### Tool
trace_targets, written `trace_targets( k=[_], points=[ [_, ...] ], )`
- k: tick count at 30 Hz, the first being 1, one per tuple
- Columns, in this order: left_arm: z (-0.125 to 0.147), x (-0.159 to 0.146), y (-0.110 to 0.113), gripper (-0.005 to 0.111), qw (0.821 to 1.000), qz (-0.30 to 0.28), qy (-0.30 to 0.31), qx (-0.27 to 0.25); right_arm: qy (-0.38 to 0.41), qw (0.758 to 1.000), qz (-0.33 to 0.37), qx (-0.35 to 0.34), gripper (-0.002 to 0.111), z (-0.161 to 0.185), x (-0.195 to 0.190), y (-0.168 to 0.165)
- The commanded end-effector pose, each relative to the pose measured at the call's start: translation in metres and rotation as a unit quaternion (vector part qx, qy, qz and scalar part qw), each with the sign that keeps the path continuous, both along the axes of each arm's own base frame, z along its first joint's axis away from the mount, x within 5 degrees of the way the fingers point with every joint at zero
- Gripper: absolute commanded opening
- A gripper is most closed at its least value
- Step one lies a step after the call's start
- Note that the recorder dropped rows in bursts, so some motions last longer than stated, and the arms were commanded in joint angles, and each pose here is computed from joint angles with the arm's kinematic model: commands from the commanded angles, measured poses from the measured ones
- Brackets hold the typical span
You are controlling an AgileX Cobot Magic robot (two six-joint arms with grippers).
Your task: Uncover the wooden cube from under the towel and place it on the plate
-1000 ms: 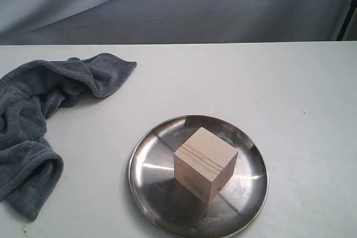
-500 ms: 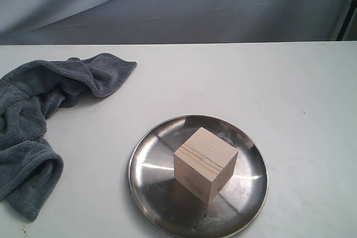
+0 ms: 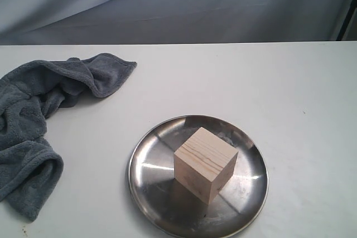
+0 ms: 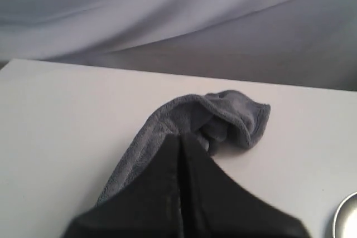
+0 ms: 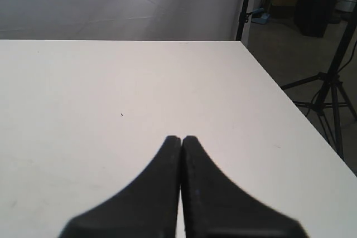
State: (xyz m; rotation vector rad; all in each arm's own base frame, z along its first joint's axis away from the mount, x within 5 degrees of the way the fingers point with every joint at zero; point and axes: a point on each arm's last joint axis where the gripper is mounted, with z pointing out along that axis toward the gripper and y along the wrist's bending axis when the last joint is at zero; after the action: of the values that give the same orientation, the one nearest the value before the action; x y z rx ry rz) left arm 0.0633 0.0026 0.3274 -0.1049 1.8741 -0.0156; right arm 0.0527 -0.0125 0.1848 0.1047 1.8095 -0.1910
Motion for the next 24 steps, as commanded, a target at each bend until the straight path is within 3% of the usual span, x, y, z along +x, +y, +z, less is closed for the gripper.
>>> trace_targets(
  k=[1,11,24],
  points=[
    [0.000,-0.020,-0.001,0.000,0.999,-0.004,-0.048,0.012,0.000,1.000,0.000,0.001,0.000,-0.001,0.000,0.000],
    [0.004,-0.068,-0.004,0.000,0.986,-0.005,-0.161,0.034,0.000,1.000,0.000,0.001,0.000,-0.001,0.000,0.000],
    [0.004,-0.067,-0.006,0.000,0.987,-0.014,-0.158,0.017,0.000,1.000,0.000,0.001,0.000,-0.001,0.000,0.000]
  ],
)
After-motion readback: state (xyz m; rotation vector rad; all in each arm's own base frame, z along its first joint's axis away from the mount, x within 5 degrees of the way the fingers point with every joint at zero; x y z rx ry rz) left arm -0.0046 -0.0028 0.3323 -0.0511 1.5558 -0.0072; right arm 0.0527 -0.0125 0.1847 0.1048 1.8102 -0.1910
